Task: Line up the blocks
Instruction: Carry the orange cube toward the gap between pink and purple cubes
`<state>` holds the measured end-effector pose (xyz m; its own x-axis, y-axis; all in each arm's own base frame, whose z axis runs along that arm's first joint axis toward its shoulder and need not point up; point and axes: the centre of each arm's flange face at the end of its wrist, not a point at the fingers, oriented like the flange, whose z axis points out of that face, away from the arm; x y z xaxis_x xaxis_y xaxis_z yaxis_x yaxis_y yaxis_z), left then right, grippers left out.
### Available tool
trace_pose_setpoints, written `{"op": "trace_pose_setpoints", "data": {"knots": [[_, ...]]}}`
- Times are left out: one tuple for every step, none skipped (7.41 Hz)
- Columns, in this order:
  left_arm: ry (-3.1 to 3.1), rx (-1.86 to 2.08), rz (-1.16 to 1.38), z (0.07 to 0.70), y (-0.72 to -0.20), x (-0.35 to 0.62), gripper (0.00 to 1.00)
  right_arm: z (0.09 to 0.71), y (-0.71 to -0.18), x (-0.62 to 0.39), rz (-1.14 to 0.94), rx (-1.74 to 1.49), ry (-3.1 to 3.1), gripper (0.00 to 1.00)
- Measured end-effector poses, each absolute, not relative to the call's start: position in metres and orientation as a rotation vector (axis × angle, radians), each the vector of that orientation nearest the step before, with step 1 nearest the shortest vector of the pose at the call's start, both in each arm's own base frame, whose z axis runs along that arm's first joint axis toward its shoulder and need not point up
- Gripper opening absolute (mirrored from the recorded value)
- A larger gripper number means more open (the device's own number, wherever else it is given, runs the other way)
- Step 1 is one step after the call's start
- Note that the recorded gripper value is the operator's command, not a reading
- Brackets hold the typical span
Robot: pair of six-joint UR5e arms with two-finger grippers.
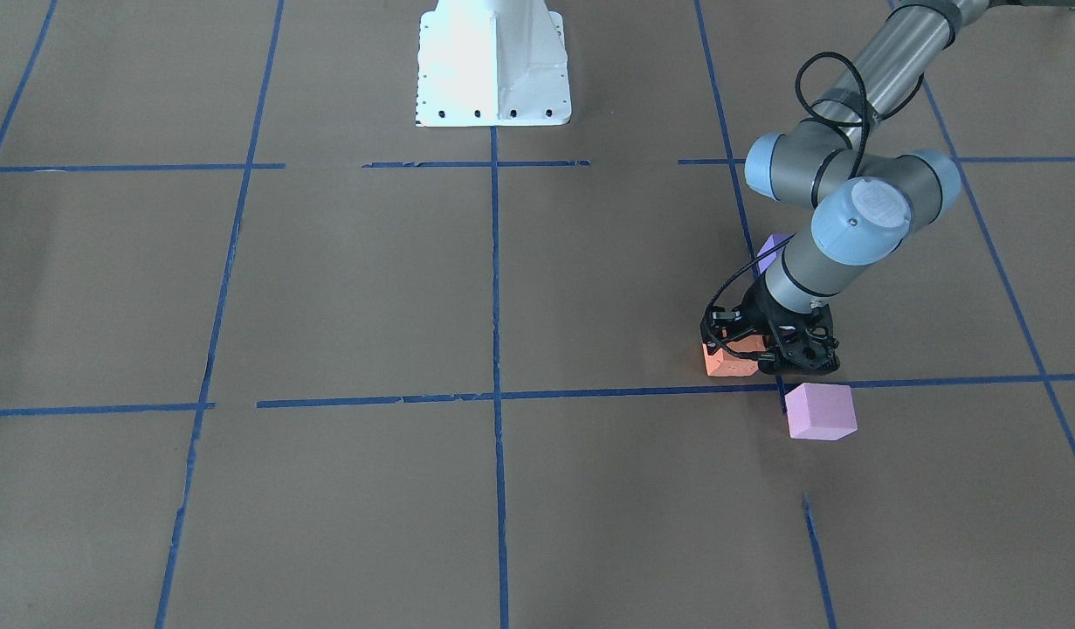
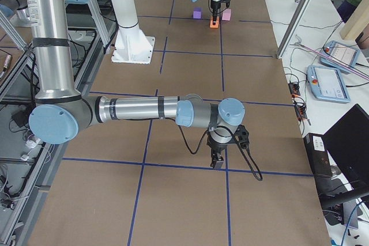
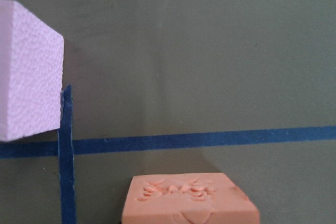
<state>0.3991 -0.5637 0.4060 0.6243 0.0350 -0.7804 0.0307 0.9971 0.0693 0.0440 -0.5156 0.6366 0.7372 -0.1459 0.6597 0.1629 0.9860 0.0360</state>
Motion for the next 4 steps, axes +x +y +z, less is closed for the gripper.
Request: {"op": "trace_pose_setpoints", "data": {"knots": [[0.9,0.096,-0.012,0.398,-0.565,0.381,0.47,0.637,-0.516,0.044,-0.169,-0.025,-0.722,1.0],[0.9,0.106,-0.018,0.396,-0.557,0.363,0.48,0.637,-0.515,0.044,-0.169,-0.025,-0.722,1.0],[0.894,0.113,-0.015,0.404,-0.542,0.342,0.48,0.637,-0.515,0.044,-0.169,-0.025,-0.722,1.0],[0.882,0.118,-0.001,0.419,-0.524,0.32,0.48,0.637,-0.516,0.044,-0.169,-0.025,-0.722,1.0]]}}
